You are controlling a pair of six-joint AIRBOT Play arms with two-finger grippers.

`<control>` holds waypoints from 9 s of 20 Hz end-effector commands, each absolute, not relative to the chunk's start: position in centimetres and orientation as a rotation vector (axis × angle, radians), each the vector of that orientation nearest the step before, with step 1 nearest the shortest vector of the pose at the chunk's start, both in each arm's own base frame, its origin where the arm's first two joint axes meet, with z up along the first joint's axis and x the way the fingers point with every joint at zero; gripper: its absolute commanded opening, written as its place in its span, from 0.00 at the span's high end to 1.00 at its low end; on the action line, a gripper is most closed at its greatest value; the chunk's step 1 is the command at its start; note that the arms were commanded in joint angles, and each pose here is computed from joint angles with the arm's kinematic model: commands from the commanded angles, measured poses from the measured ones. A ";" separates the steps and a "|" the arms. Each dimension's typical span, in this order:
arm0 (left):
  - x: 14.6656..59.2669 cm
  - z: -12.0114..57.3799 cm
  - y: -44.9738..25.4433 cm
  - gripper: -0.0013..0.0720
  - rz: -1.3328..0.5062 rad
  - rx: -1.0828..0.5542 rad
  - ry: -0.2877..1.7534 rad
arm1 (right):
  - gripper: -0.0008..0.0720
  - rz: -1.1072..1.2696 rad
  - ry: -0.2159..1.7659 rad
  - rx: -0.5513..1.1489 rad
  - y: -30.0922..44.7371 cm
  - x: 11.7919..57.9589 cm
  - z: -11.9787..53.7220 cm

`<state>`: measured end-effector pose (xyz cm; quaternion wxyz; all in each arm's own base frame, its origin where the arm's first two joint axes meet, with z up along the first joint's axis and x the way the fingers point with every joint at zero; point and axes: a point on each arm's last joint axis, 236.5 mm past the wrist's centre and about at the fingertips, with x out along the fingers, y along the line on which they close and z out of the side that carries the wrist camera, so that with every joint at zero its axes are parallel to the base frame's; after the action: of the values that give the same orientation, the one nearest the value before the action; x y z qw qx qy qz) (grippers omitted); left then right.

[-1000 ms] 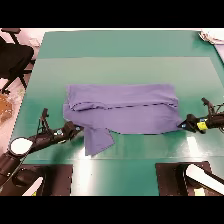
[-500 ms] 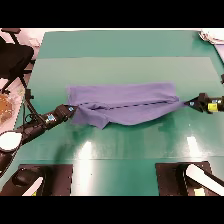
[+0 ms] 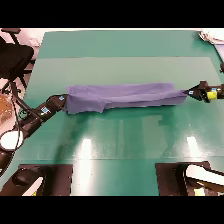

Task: Fold the shirts.

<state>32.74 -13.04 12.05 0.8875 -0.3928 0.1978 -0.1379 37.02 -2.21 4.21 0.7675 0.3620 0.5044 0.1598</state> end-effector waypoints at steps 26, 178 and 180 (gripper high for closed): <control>42.3 2.9 -11.5 0.95 -0.117 -0.434 0.484 | 0.96 0.266 1.116 0.803 -3.1 42.3 -4.7; 37.1 -5.7 -39.0 0.96 -0.519 -0.279 1.204 | 0.97 1.074 1.082 0.223 30.1 40.9 14.9; 37.5 -3.6 -38.2 0.96 -0.538 -0.215 1.148 | 0.97 1.070 1.080 0.224 30.0 41.1 14.9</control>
<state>36.47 -38.83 -6.21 0.7759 -0.1260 0.5705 -0.2378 40.98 30.18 15.29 0.7178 0.1054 0.4823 0.4909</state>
